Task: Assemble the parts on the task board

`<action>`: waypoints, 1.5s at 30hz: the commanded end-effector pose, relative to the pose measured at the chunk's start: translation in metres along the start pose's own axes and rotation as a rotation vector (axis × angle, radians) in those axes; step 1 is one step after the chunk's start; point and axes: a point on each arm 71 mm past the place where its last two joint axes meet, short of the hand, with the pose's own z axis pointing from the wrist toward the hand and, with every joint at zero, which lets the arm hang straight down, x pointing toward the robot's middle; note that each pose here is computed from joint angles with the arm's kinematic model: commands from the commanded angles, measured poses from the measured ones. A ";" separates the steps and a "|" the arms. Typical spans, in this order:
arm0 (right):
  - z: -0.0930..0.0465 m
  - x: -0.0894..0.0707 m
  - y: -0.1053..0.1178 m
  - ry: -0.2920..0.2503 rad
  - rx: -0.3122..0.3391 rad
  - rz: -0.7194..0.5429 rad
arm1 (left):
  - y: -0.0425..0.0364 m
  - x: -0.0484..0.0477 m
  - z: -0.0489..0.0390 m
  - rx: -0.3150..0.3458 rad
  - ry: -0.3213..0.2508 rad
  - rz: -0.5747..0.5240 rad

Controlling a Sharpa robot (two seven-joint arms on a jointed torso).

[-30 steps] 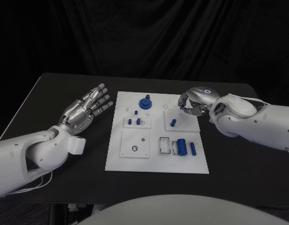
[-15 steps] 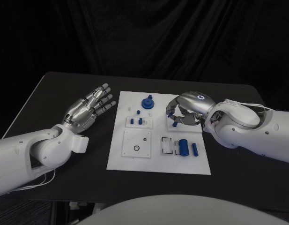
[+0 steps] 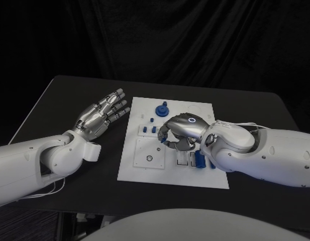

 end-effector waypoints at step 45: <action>0.011 0.032 -0.002 0.075 0.038 -0.053 | 0.0066 0.0044 0.0026 -0.031 0.023 -0.017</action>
